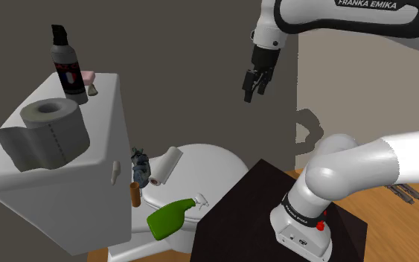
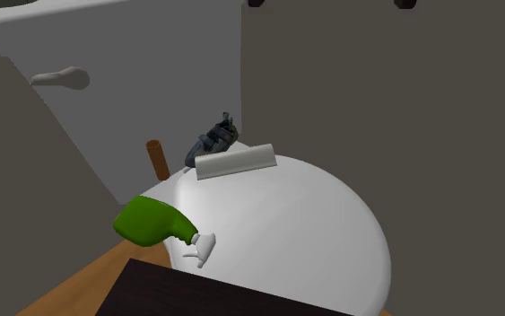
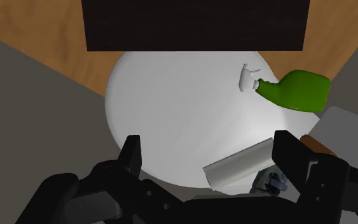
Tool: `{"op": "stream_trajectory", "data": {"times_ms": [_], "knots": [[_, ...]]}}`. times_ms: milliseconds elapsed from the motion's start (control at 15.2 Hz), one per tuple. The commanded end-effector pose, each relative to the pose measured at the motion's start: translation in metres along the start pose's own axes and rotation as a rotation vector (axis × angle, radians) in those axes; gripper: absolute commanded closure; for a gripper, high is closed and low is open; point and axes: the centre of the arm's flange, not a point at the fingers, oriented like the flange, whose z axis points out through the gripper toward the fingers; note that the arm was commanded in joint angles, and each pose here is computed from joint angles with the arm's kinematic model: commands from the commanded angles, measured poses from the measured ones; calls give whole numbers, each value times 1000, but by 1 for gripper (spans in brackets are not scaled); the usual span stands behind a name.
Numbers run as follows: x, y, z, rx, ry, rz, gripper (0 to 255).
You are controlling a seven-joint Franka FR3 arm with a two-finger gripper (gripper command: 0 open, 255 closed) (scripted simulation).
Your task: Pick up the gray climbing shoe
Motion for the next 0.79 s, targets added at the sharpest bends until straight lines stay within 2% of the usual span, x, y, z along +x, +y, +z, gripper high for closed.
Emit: {"op": "stream_trajectory", "data": {"times_ms": [0,726], "knots": [[0,0,0,0,0,0,0],[118,-17,85,65,-21,-122,0]]}}
